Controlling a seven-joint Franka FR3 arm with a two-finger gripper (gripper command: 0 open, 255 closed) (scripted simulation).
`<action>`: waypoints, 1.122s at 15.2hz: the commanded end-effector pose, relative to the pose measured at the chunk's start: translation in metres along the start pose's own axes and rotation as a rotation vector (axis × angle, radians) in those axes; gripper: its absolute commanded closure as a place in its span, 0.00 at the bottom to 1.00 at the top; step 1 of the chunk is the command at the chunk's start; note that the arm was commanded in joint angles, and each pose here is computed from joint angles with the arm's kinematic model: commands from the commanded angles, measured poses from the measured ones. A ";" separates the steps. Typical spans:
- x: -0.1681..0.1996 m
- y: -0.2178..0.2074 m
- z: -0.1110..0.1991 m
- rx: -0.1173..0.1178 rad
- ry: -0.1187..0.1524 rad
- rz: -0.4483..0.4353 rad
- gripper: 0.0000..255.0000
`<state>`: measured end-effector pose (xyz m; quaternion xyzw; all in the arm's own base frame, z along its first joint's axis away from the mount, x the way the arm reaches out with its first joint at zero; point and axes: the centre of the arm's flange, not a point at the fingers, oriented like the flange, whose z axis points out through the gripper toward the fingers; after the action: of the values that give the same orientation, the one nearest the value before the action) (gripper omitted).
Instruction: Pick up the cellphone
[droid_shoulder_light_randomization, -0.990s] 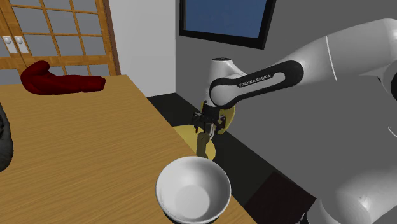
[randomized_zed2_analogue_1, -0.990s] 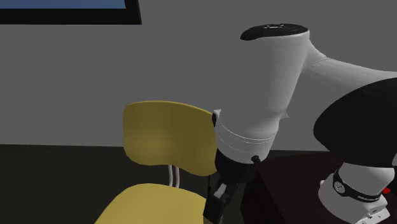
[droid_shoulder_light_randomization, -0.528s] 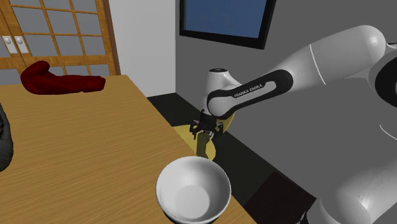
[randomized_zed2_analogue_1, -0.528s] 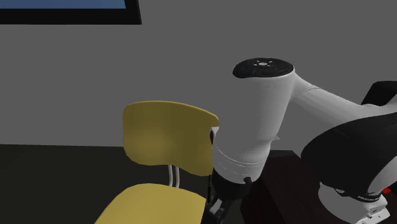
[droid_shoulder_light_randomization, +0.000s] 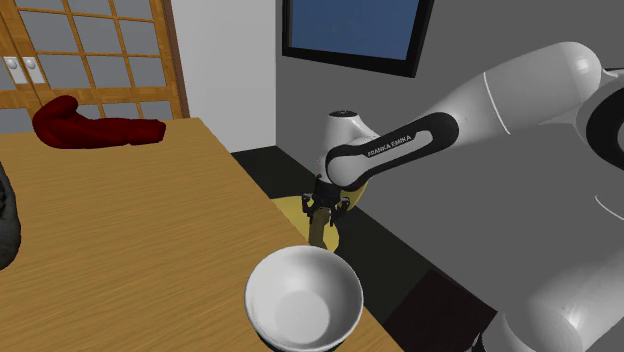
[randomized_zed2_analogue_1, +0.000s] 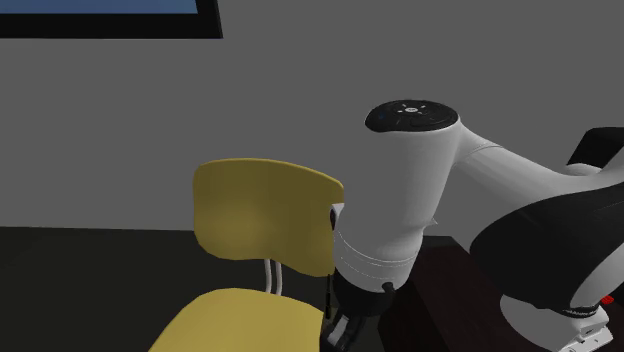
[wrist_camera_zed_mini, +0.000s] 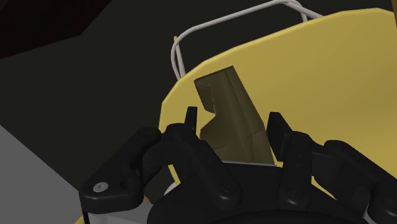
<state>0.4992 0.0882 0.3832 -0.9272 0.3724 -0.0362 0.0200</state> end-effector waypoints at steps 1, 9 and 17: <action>0.000 0.000 0.001 -0.001 -0.001 0.000 1.00; 0.001 -0.002 -0.026 -0.001 -0.001 0.000 1.00; 0.004 -0.005 -0.068 -0.001 -0.001 0.000 1.00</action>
<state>0.4993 0.0878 0.4452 -0.9271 0.3725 -0.0353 0.0197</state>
